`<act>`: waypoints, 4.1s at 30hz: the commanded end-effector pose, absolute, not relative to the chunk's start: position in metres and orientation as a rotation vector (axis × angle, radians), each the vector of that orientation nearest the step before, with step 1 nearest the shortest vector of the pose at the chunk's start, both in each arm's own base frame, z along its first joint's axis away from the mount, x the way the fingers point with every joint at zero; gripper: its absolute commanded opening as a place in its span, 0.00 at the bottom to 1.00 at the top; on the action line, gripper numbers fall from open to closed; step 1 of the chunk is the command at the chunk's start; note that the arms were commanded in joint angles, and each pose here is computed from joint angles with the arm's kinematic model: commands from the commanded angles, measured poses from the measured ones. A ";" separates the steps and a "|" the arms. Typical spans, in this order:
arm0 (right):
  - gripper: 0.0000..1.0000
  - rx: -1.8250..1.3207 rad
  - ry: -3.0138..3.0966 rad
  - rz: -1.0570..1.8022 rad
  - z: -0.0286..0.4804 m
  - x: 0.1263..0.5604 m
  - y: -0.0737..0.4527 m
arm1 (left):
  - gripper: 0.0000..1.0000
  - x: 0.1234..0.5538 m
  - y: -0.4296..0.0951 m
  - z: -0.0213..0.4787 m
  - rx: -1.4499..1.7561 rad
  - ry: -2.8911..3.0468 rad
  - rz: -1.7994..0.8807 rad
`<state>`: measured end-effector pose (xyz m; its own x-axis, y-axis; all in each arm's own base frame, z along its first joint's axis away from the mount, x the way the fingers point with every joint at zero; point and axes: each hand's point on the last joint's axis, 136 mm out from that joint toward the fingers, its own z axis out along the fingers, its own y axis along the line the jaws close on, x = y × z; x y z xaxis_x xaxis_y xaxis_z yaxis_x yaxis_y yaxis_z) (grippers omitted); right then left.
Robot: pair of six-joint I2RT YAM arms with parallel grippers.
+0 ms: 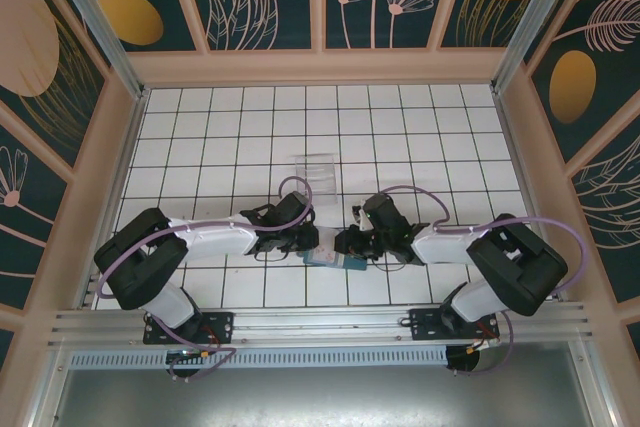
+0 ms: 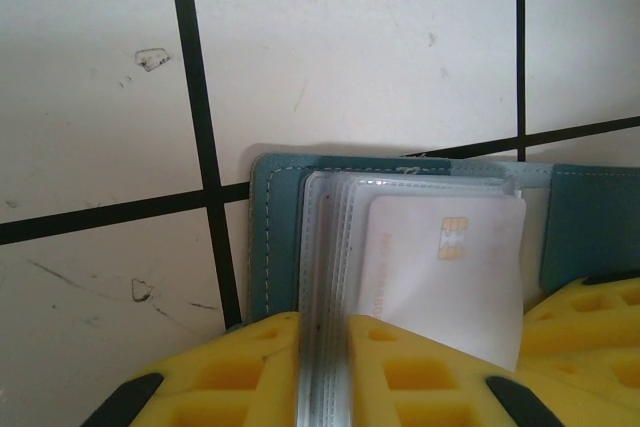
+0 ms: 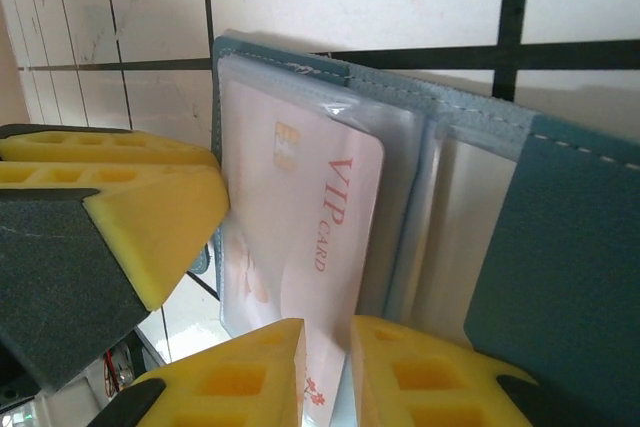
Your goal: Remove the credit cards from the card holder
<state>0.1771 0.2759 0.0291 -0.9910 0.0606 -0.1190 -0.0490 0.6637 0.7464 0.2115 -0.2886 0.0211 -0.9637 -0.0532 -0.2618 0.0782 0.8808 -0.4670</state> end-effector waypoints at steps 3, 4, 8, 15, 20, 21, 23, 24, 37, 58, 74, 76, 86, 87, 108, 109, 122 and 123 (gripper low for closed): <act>0.21 0.071 2.738 1.244 0.027 0.176 0.272 | 0.18 0.189 -0.270 -0.009 0.031 2.908 -0.600; 0.21 0.072 2.737 1.251 0.028 0.176 0.272 | 0.18 0.189 -0.270 -0.008 0.031 2.907 -0.604; 0.19 0.073 2.718 1.293 0.032 0.176 0.275 | 0.18 0.189 -0.270 -0.008 0.032 2.908 -0.605; 0.14 0.089 2.667 1.396 0.043 0.175 0.282 | 0.18 0.189 -0.272 -0.008 0.032 2.908 -0.617; 0.13 0.088 2.650 1.417 0.046 0.176 0.283 | 0.19 0.189 -0.272 -0.008 0.032 2.907 -0.620; 0.13 0.091 2.646 1.426 0.046 0.176 0.284 | 0.20 0.189 -0.273 -0.007 0.034 2.907 -0.626; 0.15 0.097 2.629 1.454 0.048 0.176 0.285 | 0.21 0.189 -0.274 -0.006 0.035 2.904 -0.638; 0.17 0.104 2.625 1.464 0.048 0.176 0.285 | 0.21 0.189 -0.275 -0.006 0.036 2.905 -0.643; 0.14 0.123 2.588 1.525 0.049 0.178 0.289 | 0.18 0.186 -0.280 -0.004 0.044 2.908 -0.692; 0.05 0.163 2.686 1.370 0.032 0.173 0.257 | 0.18 0.183 -0.258 -0.012 0.046 2.936 -0.537; 0.00 0.129 2.730 1.232 0.040 0.172 0.237 | 0.18 0.181 -0.245 -0.015 0.040 2.952 -0.438; 0.00 0.123 2.731 1.195 0.045 0.175 0.232 | 0.18 0.183 -0.245 -0.012 0.032 2.942 -0.444; 0.00 -0.032 2.641 1.001 0.091 0.215 0.214 | 0.19 0.184 -0.242 -0.002 -0.045 2.896 -0.492; 0.00 -0.080 2.626 0.980 0.096 0.220 0.215 | 0.19 0.184 -0.242 -0.001 -0.052 2.893 -0.499; 0.00 -1.432 1.960 0.385 0.181 0.317 0.263 | 0.20 0.180 -0.239 0.004 -0.107 2.866 -0.562; 0.00 -1.478 1.946 0.368 0.178 0.319 0.266 | 0.20 0.180 -0.239 0.005 -0.106 2.864 -0.562; 0.00 -1.810 1.871 0.210 0.147 0.367 0.294 | 0.19 0.177 -0.234 0.003 -0.119 2.869 -0.550; 0.00 -1.819 1.867 0.211 0.145 0.370 0.297 | 0.19 0.177 -0.234 0.003 -0.122 2.868 -0.553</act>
<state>0.3698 0.2963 0.1454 -0.0232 -0.8574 -0.5142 -0.9598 0.1630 -0.2284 0.1919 -0.2563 0.0208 -0.9633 -0.1205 -0.2397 0.0013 0.8913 -0.4534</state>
